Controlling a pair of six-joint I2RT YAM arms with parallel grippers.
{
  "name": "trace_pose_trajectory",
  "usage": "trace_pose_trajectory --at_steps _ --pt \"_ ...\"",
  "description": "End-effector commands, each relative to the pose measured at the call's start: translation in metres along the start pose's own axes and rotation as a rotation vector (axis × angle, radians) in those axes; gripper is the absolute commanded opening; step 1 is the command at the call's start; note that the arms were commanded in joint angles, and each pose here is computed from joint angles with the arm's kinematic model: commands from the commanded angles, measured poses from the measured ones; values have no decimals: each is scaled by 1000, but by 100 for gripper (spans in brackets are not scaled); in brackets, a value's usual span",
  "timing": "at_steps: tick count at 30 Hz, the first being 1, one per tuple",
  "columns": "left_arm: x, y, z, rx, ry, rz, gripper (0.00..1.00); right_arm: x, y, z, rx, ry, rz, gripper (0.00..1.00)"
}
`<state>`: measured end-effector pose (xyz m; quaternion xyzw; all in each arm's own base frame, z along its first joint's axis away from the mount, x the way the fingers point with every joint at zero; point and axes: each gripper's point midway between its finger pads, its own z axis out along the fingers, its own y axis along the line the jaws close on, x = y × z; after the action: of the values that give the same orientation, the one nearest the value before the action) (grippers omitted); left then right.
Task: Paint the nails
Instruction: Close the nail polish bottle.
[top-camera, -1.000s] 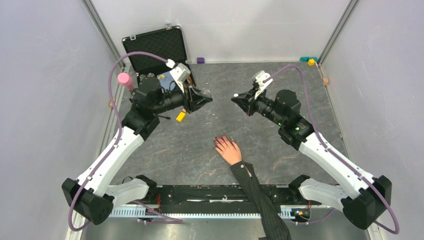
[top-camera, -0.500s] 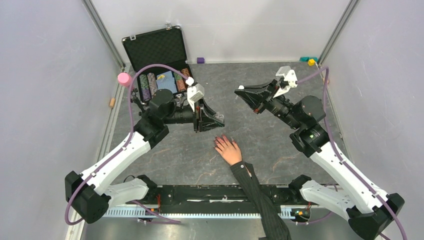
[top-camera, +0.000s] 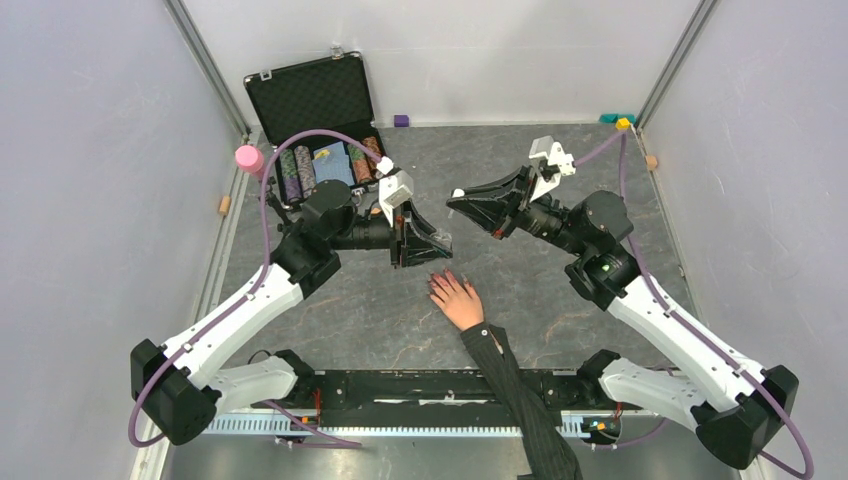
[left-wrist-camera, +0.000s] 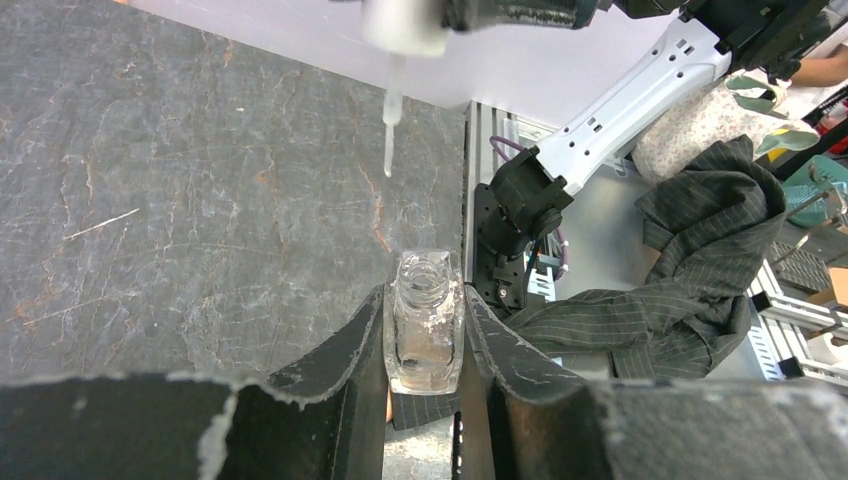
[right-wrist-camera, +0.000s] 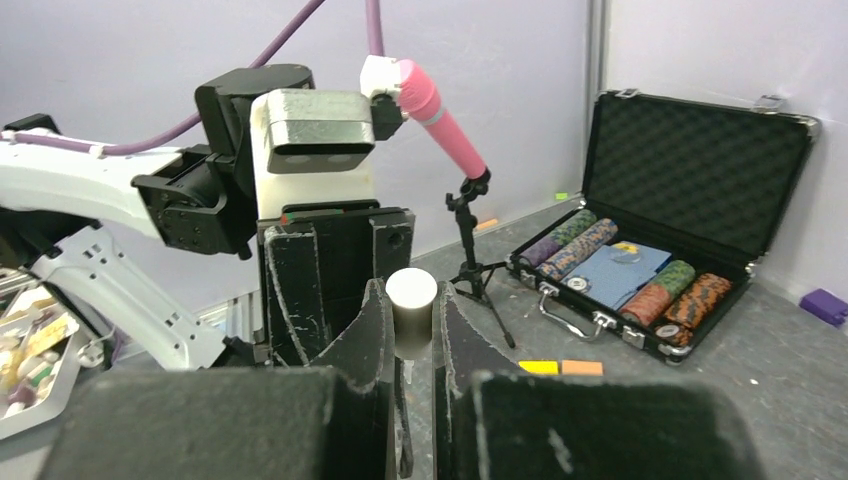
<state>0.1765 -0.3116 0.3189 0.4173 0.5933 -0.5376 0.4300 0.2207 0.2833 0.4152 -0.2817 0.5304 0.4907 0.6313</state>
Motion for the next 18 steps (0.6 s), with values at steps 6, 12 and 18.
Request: trace_pose_trajectory --at_steps 6,12,18 --pt "-9 -5 1 3 -23 33 2 -11 24 10 -117 -13 4 0" --pt "-7 -4 1 -12 -15 39 2 -6 24 12 -121 5 14 0" --pt "-6 -2 1 -27 -13 39 2 -5 28 14 -146 16 17 0"
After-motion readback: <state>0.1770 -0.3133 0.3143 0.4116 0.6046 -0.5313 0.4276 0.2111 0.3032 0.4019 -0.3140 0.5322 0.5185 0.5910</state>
